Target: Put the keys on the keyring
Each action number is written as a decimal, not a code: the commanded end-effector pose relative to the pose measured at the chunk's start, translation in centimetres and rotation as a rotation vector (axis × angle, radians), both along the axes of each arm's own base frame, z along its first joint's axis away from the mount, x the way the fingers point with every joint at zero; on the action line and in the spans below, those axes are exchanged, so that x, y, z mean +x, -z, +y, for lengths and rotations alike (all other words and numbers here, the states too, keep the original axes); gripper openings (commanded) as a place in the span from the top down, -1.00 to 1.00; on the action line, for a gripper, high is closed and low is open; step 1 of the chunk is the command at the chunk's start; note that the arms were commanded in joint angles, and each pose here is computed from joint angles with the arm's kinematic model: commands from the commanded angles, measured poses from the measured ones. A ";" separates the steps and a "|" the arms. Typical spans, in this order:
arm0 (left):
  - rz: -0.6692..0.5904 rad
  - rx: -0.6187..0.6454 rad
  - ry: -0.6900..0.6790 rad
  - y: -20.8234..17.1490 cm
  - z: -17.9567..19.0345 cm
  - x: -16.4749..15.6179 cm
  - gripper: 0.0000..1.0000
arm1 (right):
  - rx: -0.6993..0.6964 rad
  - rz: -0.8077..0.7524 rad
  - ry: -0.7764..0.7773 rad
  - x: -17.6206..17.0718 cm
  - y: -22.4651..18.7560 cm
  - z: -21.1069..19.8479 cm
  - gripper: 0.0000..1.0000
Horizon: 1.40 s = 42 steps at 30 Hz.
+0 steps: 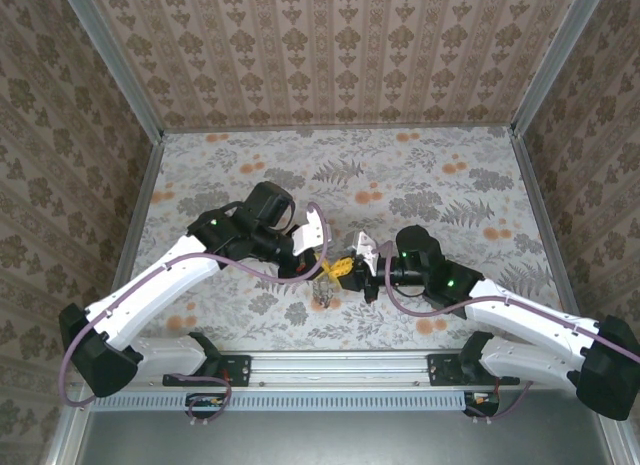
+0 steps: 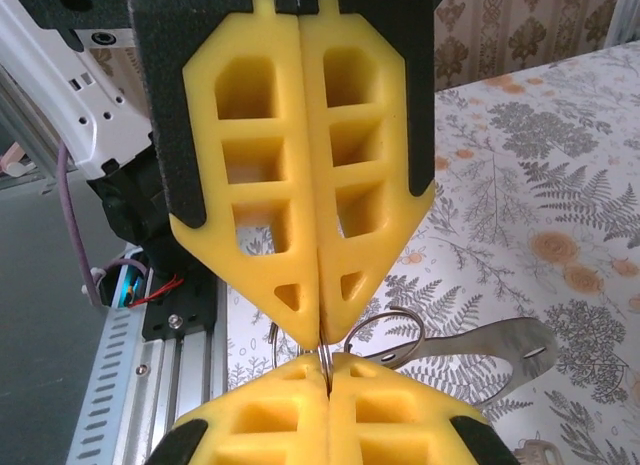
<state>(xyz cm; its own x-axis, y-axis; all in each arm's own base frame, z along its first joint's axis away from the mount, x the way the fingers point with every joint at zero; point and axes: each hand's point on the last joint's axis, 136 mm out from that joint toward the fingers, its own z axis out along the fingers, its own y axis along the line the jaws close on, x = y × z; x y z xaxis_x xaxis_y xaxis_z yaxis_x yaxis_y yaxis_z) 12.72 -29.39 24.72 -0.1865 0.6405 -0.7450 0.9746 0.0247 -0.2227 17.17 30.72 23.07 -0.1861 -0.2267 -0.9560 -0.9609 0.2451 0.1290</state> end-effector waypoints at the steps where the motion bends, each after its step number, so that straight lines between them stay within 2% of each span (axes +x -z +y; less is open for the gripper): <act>1: 0.013 -0.157 0.005 -3.6 -0.4 -0.3 0.81 | 0.102 -0.079 0.008 -0.1 -3.3 0.1 1.00; 3: 0.059 -0.230 0.001 -4.6 0.0 -0.6 0.43 | 0.145 -0.088 -0.010 -0.7 -4.4 -0.1 1.00; 4: 0.074 -0.266 -0.014 -5.0 0.3 -0.4 0.35 | 0.174 -0.088 -0.028 -1.1 -5.2 -0.1 1.00; 8: 0.057 -0.396 -0.040 -6.8 0.9 -0.5 0.28 | 0.277 -0.094 -0.052 -2.0 -7.5 -0.4 1.00; 14: 0.001 -0.459 -0.073 -7.9 0.8 -0.3 0.47 | 0.424 -0.122 -0.033 -2.3 -10.7 -1.2 1.00; 21: -0.040 -0.461 -0.065 -8.1 0.0 -0.6 0.49 | 0.509 -0.127 -0.030 -2.6 -12.3 -1.9 1.00; 30: -0.031 -0.484 -0.014 -8.2 -1.1 -1.5 0.57 | 0.562 -0.124 -0.020 -2.5 -13.2 -2.1 1.00; 32: -0.033 -0.488 -0.006 -8.2 -1.3 -1.6 0.69 | 0.566 -0.119 -0.019 -2.4 -13.0 -2.1 1.00; 34: -0.037 -0.491 -0.004 -8.2 -1.4 -1.6 0.95 | 0.565 -0.121 -0.014 -2.4 -12.9 -2.1 1.00; 35: -0.037 -0.491 -0.004 -8.2 -1.4 -1.6 1.00 | 0.566 -0.121 -0.014 -2.4 -12.9 -2.1 1.00; 41: -0.074 -0.487 -0.016 -8.5 -1.0 -1.5 1.00 | 0.519 -0.119 0.010 -2.1 -12.0 -2.2 1.00; 42: -0.082 -0.473 -0.021 -8.4 -0.9 -1.4 1.00 | 0.484 -0.126 0.026 -1.9 -11.7 -2.2 0.83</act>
<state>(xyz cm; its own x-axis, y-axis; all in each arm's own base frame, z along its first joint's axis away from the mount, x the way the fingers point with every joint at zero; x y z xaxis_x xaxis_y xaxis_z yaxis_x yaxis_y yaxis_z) 11.18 -30.17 33.52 -0.1535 0.2077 -0.9661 0.9843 -0.0541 -0.1680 15.78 28.83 33.43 -0.1124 0.2446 -0.9631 -0.9655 0.2024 0.1641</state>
